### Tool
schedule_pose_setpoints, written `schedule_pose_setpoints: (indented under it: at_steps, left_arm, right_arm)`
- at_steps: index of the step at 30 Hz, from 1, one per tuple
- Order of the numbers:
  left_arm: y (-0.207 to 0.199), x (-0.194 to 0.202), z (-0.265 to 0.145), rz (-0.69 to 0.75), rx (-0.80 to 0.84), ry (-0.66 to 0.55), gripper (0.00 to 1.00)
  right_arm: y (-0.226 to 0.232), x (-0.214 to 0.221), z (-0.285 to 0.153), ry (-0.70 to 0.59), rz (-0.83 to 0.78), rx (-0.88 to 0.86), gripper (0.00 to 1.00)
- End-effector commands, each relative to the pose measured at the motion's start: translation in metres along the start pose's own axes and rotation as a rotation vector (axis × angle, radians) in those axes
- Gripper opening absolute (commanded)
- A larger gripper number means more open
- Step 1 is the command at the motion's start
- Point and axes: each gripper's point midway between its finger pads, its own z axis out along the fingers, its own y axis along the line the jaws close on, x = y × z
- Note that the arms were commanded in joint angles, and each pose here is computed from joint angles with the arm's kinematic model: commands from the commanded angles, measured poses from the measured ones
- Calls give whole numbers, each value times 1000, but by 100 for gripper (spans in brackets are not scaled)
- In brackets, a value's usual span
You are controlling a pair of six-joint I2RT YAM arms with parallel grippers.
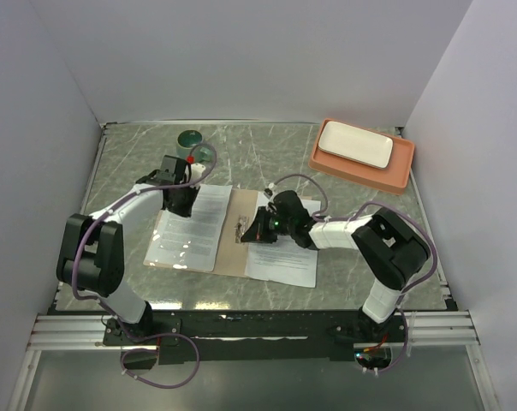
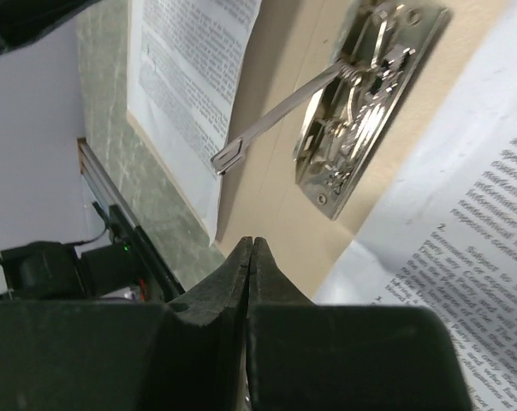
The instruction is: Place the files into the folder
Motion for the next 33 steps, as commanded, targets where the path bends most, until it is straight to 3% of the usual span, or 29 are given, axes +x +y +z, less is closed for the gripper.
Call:
schedule_pose_setpoints:
  at_steps: [1, 8, 11, 23, 33]
  left_arm:
    - [11, -3, 1, 8, -73, -40, 8]
    - [14, 10, 0, 19, -90, -37, 7]
    - [13, 18, 2, 21, -91, -28, 1]
    - [13, 33, 1, 53, -96, -21, 1]
    - [12, 43, -2, 93, -93, -7, 1]
  right_arm:
    - [15, -8, 4, -32, -82, -17, 0]
    - [16, -10, 15, -53, -63, -10, 0]
    - [15, -18, 22, -97, -35, 5, 0]
    - [19, -36, 50, -156, 91, 0, 0]
    - [24, -71, 45, -266, 149, 20, 0]
